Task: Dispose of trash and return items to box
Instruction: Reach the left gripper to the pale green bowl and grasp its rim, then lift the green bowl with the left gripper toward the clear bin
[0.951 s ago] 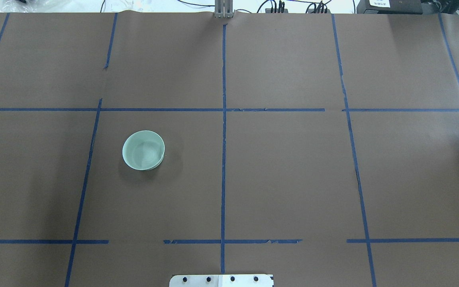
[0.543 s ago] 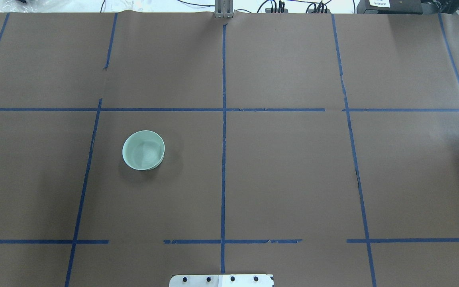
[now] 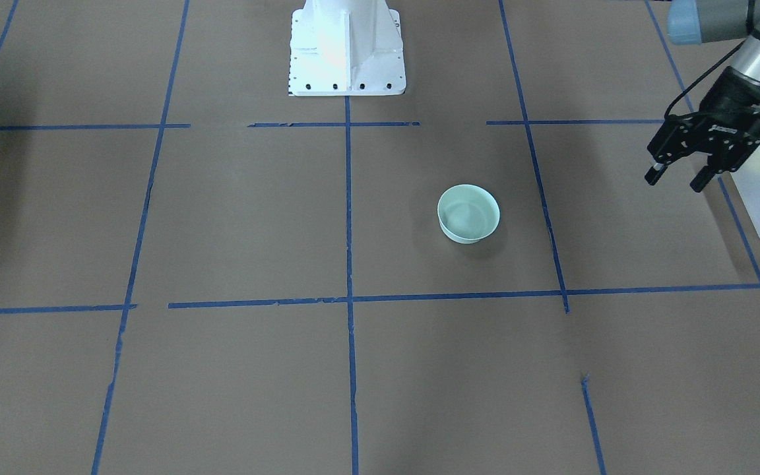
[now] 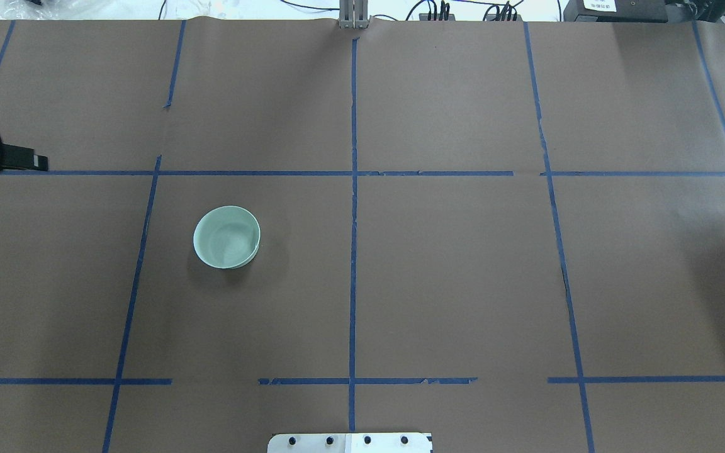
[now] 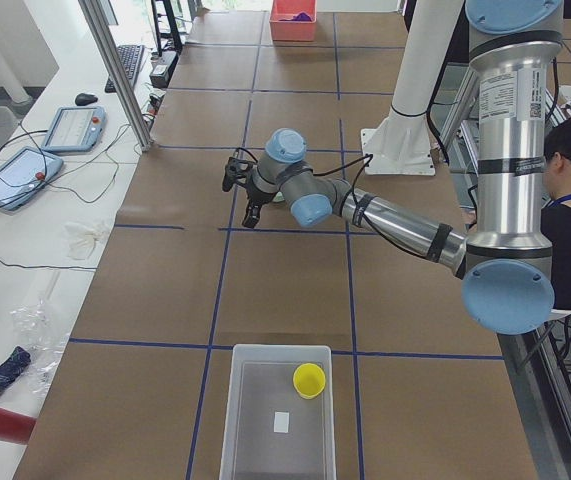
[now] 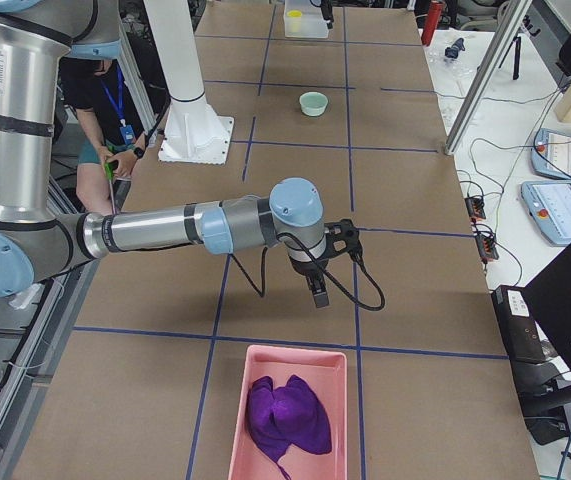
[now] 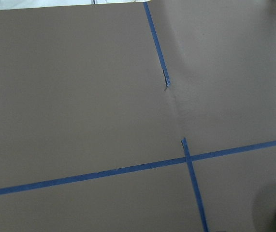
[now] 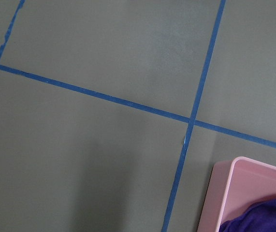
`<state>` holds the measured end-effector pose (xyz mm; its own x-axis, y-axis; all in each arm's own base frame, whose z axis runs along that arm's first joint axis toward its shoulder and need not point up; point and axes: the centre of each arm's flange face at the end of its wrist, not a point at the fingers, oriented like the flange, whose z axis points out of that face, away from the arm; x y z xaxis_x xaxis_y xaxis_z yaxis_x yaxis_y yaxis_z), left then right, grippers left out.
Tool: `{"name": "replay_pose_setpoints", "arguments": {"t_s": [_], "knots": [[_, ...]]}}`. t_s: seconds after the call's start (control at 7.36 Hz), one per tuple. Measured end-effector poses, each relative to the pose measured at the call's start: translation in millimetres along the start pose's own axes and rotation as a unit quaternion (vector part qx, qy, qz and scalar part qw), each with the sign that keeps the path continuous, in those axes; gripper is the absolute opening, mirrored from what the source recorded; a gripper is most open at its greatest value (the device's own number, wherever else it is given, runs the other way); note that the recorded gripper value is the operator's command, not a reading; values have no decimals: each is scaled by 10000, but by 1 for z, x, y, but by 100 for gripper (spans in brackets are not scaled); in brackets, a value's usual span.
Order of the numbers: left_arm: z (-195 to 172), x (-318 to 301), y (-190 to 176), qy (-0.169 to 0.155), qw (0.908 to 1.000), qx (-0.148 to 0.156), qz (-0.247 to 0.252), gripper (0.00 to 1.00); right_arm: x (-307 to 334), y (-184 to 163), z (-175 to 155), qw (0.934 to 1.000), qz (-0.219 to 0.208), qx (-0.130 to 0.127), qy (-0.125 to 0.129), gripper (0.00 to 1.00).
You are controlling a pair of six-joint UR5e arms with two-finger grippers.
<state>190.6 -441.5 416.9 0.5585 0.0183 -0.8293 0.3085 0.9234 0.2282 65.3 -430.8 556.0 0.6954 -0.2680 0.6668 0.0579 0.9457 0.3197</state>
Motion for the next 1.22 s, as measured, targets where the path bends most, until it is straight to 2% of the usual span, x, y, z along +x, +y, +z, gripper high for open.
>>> {"name": "replay_pose_setpoints", "arguments": {"t_s": [0.27, 0.54, 0.68, 0.81, 0.95, 1.09, 1.22], "knots": [[55, 73, 55, 52, 9977, -117, -664, 87, 1, 3, 1, 10000, -6, -15, -3, 100], [98, 127, 95, -4, 9943, -298, -1024, 74, 1, 5, 2, 10000, -6, -26, -4, 100], [118, 151, 104, -86, 9923, -364, -1181, 64, 1, 6, 3, 10000, -4, -32, -5, 100], [132, 163, 109, -155, 9908, -408, -1281, 59, 1, 6, 3, 10000, -6, -34, -5, 100], [143, 167, 113, -220, 9898, -442, -1334, 24, 1, 7, 3, 10000, -9, -35, -5, 100], [152, 169, 115, -278, 9893, -467, -1357, 0, 1, 7, 3, 10000, -10, -36, -5, 100], [157, 170, 116, -307, 9890, -481, -1365, 0, 2, 7, 3, 10000, -8, -39, -6, 100]]}}
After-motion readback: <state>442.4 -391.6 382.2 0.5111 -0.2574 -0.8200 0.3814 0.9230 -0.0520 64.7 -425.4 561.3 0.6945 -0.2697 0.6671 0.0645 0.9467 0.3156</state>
